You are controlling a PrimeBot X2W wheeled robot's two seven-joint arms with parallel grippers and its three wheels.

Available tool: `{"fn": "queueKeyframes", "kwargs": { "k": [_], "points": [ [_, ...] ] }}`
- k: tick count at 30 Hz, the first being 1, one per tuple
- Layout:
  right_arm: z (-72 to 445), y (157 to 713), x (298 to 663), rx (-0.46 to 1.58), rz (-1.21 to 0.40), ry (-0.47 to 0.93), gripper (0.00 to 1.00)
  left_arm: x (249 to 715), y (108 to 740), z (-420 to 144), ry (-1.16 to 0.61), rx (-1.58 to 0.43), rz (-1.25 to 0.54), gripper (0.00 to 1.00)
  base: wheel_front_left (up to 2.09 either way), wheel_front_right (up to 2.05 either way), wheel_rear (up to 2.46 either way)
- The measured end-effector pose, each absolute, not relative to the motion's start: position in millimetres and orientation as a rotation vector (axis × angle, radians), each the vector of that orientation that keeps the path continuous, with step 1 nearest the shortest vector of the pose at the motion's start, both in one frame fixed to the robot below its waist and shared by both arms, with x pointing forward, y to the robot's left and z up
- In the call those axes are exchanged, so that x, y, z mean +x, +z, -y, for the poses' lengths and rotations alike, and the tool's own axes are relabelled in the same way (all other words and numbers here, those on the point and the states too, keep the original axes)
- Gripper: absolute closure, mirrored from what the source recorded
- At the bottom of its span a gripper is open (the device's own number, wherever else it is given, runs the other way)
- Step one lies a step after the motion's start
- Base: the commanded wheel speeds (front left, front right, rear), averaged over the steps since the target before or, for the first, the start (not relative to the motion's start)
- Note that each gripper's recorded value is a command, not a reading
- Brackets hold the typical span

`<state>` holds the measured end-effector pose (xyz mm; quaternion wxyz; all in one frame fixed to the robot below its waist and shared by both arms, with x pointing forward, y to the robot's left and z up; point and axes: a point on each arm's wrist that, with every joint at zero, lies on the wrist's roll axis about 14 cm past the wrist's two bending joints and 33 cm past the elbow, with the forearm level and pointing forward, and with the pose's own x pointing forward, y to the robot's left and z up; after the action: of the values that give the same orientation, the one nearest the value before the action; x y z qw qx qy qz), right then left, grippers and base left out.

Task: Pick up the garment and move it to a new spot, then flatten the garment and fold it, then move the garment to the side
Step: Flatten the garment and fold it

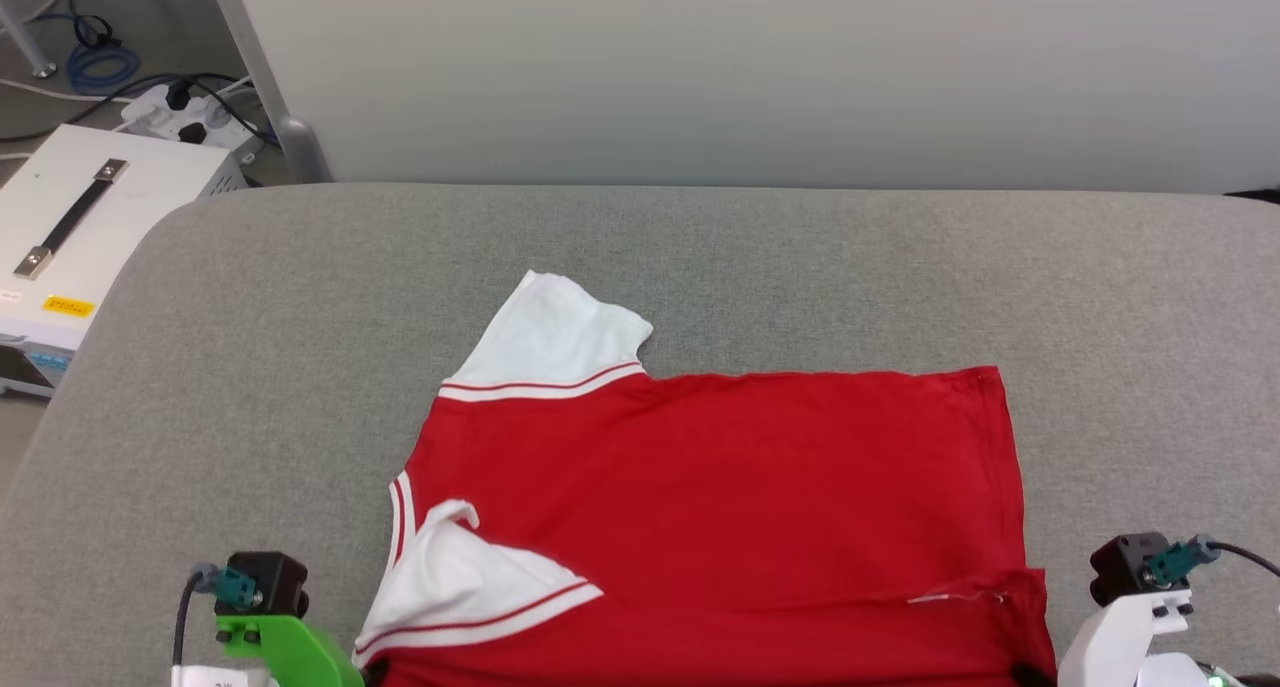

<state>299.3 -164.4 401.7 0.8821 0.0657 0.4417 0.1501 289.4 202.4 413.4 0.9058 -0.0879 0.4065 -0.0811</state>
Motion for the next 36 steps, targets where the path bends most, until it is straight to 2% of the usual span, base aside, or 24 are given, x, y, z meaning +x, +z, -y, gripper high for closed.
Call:
{"fn": "queueKeyframes", "kwargs": {
  "k": [7,8,9,10,11,18,24,31,36],
  "points": [
    [162.2,386.7,273.2,0.215,-0.964,0.268,1.0,265.5,393.0,-191.9,-0.166,-0.244,-0.904,1.0,0.0,0.0,0.0],
    [161.7,385.5,273.0,0.227,-0.959,0.262,0.9,265.6,390.9,-191.7,-0.16,-0.249,-0.903,1.0,0.0,0.0,0.0],
    [161.1,384.0,273.1,0.241,-0.954,0.255,0.24,266.0,388.8,-190.9,-0.155,-0.257,-0.904,0.84,0.0,0.0,0.0],
    [160.7,384.2,275.3,0.254,-0.937,0.246,0.0,265.1,386.0,-189.2,-0.157,-0.265,-0.912,0.64,0.0,0.0,0.0],
    [160.8,386.0,278.8,0.268,-0.909,0.235,0.0,265.0,383.8,-188.1,-0.157,-0.269,-0.916,0.0,0.0,0.0,0.0],
    [166.9,420.3,309.6,0.265,-0.606,0.18,0.0,293.4,401.5,-194.0,-0.148,-0.231,-0.787,0.0,0.0,0.0,0.0],
    [183.7,468.0,330.4,0.192,-0.315,0.128,0.0,338.8,445.4,-198.2,-0.143,-0.156,-0.543,0.0,0.0,0.0,0.0],
    [186.3,520.8,356.9,0.141,-0.095,0.107,0.0,395.2,495.7,-192.3,-0.131,-0.113,-0.273,0.0,0.0,0.0,0.0],
    [184.0,549.2,382.8,0.133,0.009,0.114,0.0,441.4,519.9,-192.9,-0.116,-0.098,-0.152,0.0,0.0,0.0,0.0]
  ]
}}
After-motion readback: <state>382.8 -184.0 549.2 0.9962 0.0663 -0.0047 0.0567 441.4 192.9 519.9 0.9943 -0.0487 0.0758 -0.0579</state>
